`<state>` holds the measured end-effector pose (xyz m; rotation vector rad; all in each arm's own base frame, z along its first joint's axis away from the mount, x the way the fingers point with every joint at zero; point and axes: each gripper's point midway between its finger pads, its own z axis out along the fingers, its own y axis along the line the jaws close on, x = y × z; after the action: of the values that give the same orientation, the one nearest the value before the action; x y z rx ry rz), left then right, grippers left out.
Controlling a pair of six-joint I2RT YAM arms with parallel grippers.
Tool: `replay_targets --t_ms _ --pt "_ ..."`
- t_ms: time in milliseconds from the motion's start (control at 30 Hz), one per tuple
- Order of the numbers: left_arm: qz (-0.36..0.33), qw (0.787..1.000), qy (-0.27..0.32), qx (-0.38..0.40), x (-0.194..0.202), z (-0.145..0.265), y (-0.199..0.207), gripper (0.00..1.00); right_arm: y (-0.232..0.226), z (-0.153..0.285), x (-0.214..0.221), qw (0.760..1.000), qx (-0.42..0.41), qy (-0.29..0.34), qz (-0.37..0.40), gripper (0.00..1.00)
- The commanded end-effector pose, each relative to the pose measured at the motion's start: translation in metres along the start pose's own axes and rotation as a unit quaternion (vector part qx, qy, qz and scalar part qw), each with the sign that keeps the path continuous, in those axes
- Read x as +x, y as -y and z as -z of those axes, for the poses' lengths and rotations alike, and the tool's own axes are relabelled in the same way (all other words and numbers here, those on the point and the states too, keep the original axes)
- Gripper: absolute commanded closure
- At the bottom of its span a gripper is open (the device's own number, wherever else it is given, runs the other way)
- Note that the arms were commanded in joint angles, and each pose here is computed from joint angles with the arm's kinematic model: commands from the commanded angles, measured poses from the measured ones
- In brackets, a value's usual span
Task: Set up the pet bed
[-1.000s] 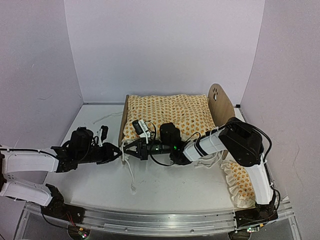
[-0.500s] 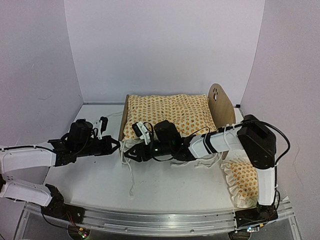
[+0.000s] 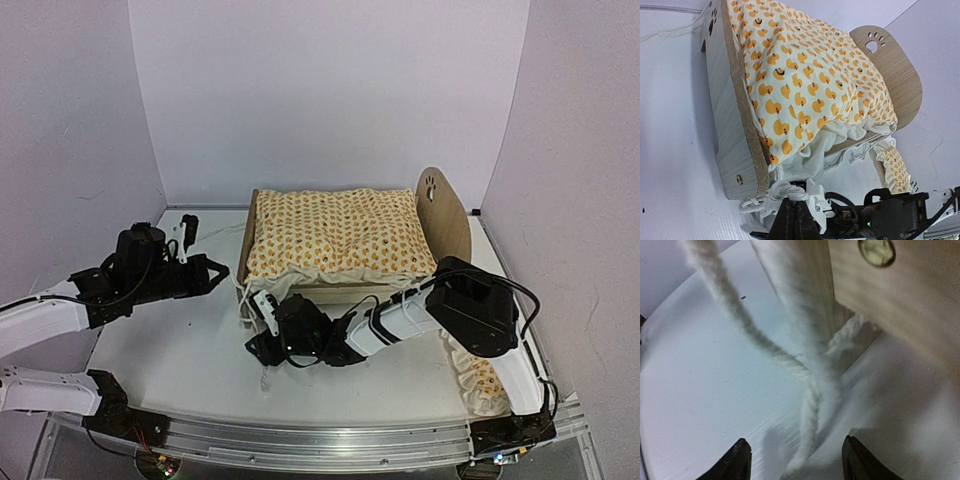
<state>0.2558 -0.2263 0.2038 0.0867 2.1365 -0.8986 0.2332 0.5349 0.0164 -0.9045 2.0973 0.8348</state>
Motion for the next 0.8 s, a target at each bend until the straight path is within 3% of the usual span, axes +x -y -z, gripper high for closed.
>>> replay_targets --t_ms 0,133,167,267,367,500,767 --pt "-0.015 0.998 0.052 0.024 -0.040 0.023 0.027 1.00 0.014 -0.002 -0.033 0.994 0.069 0.086 0.025 0.54" --pt "-0.040 0.993 0.104 -0.034 -0.072 0.043 0.020 1.00 0.023 0.019 -0.034 0.990 0.085 0.111 0.009 0.97" --pt "-0.051 0.989 0.129 -0.052 -0.086 0.051 0.019 1.00 0.024 0.022 -0.031 0.991 0.085 0.108 0.007 1.00" --pt "-0.096 0.973 0.201 -0.067 -0.129 0.069 0.034 1.00 0.024 0.023 -0.017 0.993 0.075 0.090 0.003 1.00" --pt "-0.139 0.961 0.230 -0.061 -0.165 0.070 0.060 1.00 0.028 0.023 -0.006 0.994 0.079 0.079 -0.001 1.00" --pt "-0.166 0.936 0.270 -0.155 -0.207 0.069 0.052 1.00 0.026 0.019 0.000 0.995 0.071 0.068 -0.001 1.00" --pt "-0.207 0.861 0.358 -0.295 -0.289 0.105 0.037 1.00 0.027 0.012 0.009 0.996 0.067 0.060 0.001 1.00"
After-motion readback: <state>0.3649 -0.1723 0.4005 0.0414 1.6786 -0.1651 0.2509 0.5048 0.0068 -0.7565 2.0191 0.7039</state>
